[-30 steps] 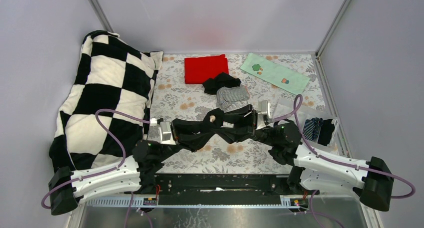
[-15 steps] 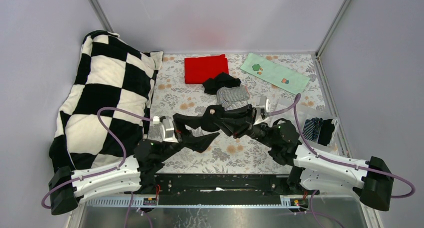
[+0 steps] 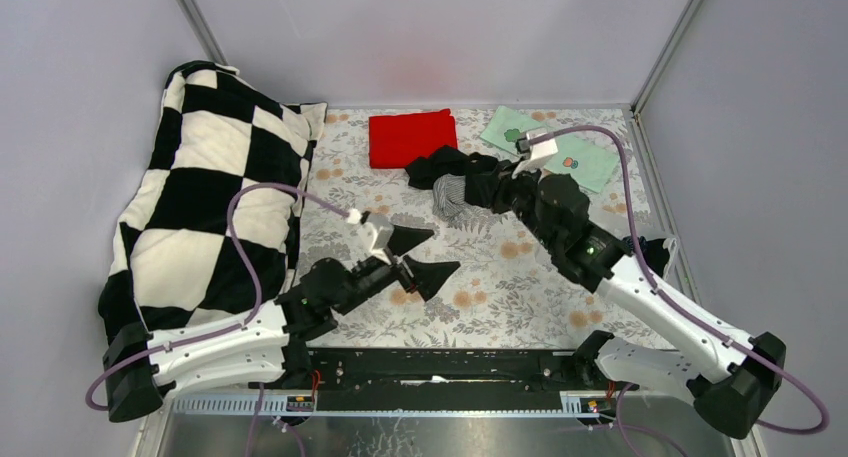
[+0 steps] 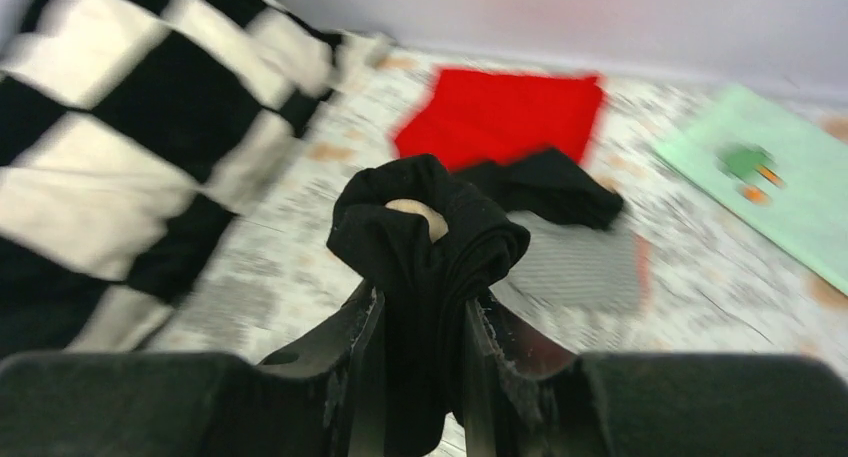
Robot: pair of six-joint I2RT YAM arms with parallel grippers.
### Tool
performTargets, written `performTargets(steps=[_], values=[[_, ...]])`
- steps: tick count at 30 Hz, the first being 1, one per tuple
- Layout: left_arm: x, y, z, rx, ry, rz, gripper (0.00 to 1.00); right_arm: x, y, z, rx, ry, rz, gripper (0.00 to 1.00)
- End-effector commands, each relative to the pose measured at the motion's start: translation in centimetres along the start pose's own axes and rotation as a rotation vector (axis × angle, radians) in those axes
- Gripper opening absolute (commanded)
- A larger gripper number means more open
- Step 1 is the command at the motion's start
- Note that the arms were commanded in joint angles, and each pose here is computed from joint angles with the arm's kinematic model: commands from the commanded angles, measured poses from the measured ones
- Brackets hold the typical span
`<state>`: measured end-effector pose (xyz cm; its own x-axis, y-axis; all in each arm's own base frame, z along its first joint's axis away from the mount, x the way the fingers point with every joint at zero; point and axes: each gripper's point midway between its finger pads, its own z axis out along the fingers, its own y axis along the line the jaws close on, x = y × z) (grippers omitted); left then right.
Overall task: Roll the underwear
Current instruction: Place the underwear in the storage box.
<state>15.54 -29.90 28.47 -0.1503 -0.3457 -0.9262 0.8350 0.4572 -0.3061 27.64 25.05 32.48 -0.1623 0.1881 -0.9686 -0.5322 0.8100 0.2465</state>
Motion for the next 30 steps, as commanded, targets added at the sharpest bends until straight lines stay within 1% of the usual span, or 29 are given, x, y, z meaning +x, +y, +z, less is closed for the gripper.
performTargets(steps=[1, 4, 7, 10, 13, 16, 18, 20, 27, 30], values=[[3.1, 2.1, 1.0, -0.166, 0.212, -0.053, 0.99, 3.9, -7.5, -0.8, 0.243, 0.244, -0.053, 0.00], [4.8, 3.6, 1.3, -0.248, 0.343, -0.093, 0.99, 4.4, -10.7, -1.2, 0.322, 0.306, -0.042, 0.00], [5.8, 6.4, 0.9, -0.321, 0.424, -0.195, 0.99, 4.7, -14.4, -2.2, 0.413, 0.371, -0.013, 0.00], [5.9, 10.5, -0.5, -0.425, 0.450, -0.302, 0.99, 4.3, -18.2, -3.8, 0.526, 0.405, 0.029, 0.00], [5.7, 13.5, -2.2, -0.521, 0.463, -0.345, 0.99, 3.7, -22.2, -6.6, 0.677, 0.448, 0.077, 0.00], [6.3, 15.7, -3.5, -0.609, 0.503, -0.345, 0.99, 3.3, -25.7, -9.9, 0.822, 0.482, 0.128, 0.00], [6.6, 16.3, -3.9, -0.631, 0.527, -0.331, 0.99, 3.3, -27.6, -12.1, 0.900, 0.510, 0.138, 0.00], [6.3, 16.7, -4.1, -0.649, 0.525, -0.326, 0.99, 3.4, -28.9, -13.9, 0.972, 0.563, 0.121, 0.00], [6.2, 17.3, -4.8, -0.667, 0.568, -0.267, 0.99, 6.5, -30.9, -16.7, 1.046, 0.711, 0.163, 0.00], [6.4, 17.4, -5.3, -0.683, 0.580, -0.264, 0.99, 8.6, -30.8, -16.6, 1.025, 0.753, 0.211, 0.00]])
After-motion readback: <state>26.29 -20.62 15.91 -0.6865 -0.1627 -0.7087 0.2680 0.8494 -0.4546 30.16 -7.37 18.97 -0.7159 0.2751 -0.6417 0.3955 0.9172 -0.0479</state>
